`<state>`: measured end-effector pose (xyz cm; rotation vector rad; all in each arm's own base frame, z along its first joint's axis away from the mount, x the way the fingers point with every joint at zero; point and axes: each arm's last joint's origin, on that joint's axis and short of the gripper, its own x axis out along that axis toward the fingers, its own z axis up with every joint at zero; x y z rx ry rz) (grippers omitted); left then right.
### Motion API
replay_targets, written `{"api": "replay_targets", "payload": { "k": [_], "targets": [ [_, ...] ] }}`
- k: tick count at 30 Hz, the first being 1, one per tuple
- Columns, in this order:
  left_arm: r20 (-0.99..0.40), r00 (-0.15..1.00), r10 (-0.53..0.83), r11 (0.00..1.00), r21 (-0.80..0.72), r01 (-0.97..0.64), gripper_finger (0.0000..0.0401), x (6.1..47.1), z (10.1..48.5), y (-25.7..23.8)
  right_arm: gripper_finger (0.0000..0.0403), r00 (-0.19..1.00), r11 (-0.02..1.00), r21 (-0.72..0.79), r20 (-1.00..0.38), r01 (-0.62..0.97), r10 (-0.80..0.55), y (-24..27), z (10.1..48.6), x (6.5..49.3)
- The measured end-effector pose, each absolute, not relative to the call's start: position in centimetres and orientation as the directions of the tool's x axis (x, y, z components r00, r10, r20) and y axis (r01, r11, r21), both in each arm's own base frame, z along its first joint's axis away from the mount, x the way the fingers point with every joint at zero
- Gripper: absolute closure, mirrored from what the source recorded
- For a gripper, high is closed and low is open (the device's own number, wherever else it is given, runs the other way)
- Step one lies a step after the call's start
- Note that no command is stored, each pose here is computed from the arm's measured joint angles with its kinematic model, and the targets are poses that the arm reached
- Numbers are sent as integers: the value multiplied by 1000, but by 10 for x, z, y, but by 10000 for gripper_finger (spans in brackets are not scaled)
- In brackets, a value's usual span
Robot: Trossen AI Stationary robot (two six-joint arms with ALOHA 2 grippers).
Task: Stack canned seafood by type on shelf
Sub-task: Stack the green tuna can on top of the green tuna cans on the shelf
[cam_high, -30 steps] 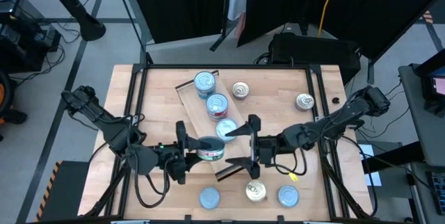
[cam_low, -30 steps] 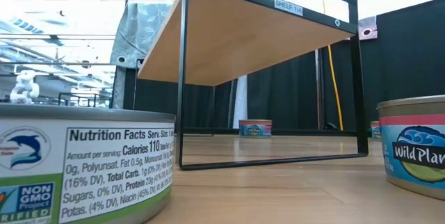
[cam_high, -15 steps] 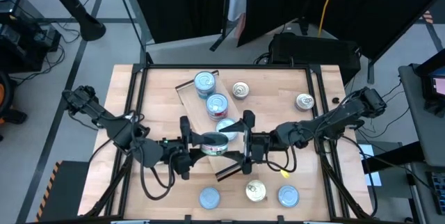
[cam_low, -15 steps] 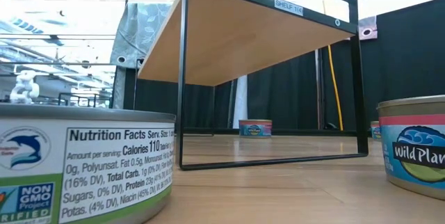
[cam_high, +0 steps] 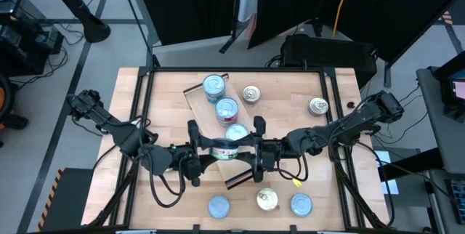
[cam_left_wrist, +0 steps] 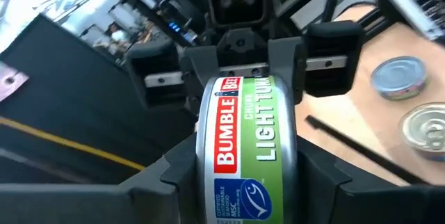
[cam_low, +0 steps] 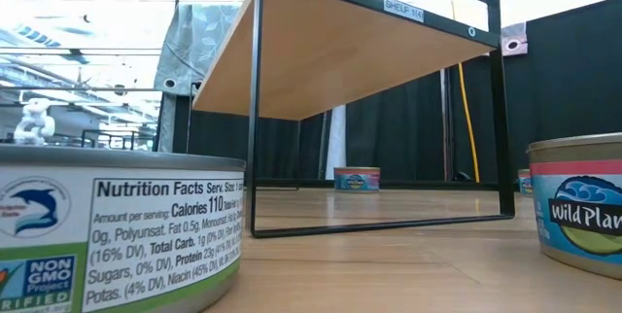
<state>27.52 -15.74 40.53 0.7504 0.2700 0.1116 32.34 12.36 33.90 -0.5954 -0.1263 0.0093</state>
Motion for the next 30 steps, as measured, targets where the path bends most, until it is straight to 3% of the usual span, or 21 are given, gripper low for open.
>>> {"api": "replay_targets", "payload": {
  "k": [3, 7, 15, 21, 30],
  "targets": [
    [-175, 952, 250, 741, 667, -72, 222, 273, 407, -160, 288, 993, 820, -569, 117, 58, 10, 122, 342, 321],
    [-144, 931, 335, 750, 639, -171, 175, 267, 410, -164, 263, 994, 792, -603, 95, 97, -50, 120, 347, 313],
    [-138, 945, 297, 825, 536, -181, 61, 246, 412, -185, 272, 983, 702, -711, -113, 21, -144, 117, 345, 286],
    [-153, 916, 370, 868, 407, -283, 47, 239, 406, -186, 263, 933, 611, -789, -271, -74, -236, 111, 328, 281],
    [-236, 880, 413, 885, 330, -327, 47, 235, 391, -179, 262, 905, 541, -829, -332, -144, -267, 109, 309, 295]
  ]
}}
